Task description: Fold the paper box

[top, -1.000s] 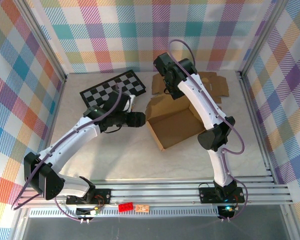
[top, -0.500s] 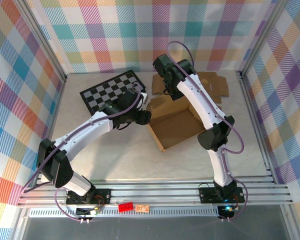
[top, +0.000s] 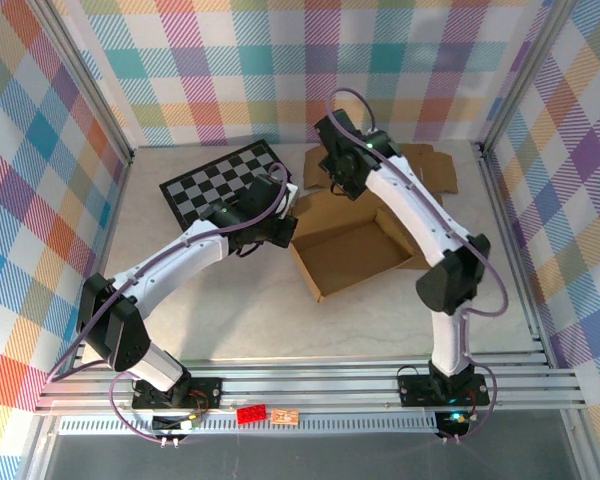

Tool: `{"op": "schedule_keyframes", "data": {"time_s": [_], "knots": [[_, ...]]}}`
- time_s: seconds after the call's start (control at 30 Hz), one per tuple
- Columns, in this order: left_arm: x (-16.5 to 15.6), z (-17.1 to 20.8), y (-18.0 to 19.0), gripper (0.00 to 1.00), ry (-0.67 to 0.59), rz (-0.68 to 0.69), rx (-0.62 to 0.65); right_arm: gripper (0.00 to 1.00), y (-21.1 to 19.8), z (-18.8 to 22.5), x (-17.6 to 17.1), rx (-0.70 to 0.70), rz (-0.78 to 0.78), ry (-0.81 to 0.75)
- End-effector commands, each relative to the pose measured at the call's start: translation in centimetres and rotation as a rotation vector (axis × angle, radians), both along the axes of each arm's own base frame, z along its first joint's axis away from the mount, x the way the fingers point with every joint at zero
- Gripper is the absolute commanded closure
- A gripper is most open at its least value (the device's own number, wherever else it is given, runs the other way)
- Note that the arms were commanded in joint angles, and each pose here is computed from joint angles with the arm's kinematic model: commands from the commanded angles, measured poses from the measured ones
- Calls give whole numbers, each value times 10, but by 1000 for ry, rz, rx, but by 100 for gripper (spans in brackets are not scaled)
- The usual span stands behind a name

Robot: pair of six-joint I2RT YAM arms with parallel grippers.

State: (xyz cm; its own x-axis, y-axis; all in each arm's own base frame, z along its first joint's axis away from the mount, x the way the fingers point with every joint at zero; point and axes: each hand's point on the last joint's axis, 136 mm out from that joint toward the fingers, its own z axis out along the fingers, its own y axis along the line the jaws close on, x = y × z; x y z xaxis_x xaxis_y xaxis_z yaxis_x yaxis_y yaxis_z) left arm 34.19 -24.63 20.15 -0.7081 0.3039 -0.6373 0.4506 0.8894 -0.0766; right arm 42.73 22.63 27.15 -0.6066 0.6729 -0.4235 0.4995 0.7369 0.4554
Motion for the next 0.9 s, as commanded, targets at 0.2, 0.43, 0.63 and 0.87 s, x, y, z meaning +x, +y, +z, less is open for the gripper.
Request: {"op": "schedule_keyframes", "data": {"time_s": [0.2, 0.43, 0.63, 0.87], "knots": [[-6, 18, 32, 100, 49, -169, -50, 21, -19, 126, -13, -18, 636, -502], [1, 20, 69, 100, 80, -197, -97, 22, -73, 87, -31, -62, 756, -541], [6, 20, 82, 100, 88, -204, -118, 23, -90, 20, -21, -156, 917, -606], [13, 10, 91, 100, 97, -179, -79, 17, -77, -26, 16, -73, 1054, -531]]}}
